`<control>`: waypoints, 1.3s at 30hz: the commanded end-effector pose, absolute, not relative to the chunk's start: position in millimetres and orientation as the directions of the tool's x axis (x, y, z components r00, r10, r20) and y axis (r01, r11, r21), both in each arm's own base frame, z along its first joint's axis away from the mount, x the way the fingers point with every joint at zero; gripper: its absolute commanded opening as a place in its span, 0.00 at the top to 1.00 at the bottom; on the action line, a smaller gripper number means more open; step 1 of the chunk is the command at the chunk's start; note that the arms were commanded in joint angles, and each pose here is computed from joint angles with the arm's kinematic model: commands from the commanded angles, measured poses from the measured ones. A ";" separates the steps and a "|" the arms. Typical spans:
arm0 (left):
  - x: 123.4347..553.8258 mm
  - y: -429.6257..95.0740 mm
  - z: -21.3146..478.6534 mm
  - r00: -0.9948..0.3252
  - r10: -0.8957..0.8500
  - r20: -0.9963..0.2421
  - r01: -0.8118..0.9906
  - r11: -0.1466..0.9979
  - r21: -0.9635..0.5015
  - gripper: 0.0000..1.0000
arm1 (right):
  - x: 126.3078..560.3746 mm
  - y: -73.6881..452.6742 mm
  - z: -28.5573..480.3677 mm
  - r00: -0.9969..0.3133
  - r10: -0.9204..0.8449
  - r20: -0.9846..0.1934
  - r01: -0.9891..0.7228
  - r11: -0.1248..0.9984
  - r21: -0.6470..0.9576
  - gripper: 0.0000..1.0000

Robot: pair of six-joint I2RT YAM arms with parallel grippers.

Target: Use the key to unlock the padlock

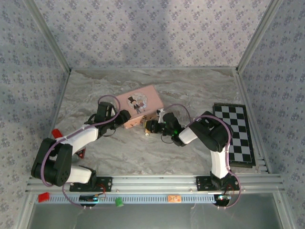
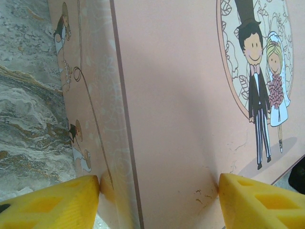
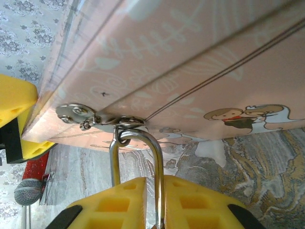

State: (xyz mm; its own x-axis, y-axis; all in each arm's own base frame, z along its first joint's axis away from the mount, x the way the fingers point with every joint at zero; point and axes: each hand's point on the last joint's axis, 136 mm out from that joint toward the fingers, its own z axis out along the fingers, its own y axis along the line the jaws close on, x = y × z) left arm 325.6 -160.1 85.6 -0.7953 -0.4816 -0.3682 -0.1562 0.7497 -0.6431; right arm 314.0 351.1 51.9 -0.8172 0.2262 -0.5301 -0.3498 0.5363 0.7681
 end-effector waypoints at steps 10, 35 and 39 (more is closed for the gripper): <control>310.4 -165.6 76.9 -0.822 -0.461 -0.333 -0.163 0.752 -0.639 0.33 | 316.2 365.6 61.6 -0.819 0.234 -0.523 -0.357 0.506 0.785 0.91; 304.7 -162.0 76.9 -0.815 -0.468 -0.341 -0.172 0.758 -0.629 0.33 | 325.1 362.7 56.8 -0.821 0.294 -0.489 -0.292 0.521 0.802 0.95; 305.5 -158.5 75.0 -0.806 -0.482 -0.344 -0.190 0.760 -0.621 0.33 | 325.5 357.2 60.1 -0.813 0.346 -0.468 -0.258 0.506 0.823 0.98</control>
State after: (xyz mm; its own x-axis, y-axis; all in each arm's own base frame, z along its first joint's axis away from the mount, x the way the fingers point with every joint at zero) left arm 317.0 -162.1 85.5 -0.7939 -0.4856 -0.3660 -0.1569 0.7452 -0.6482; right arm 320.7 360.6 49.2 -0.8348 0.2786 -0.4749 -0.2809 0.5263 0.8026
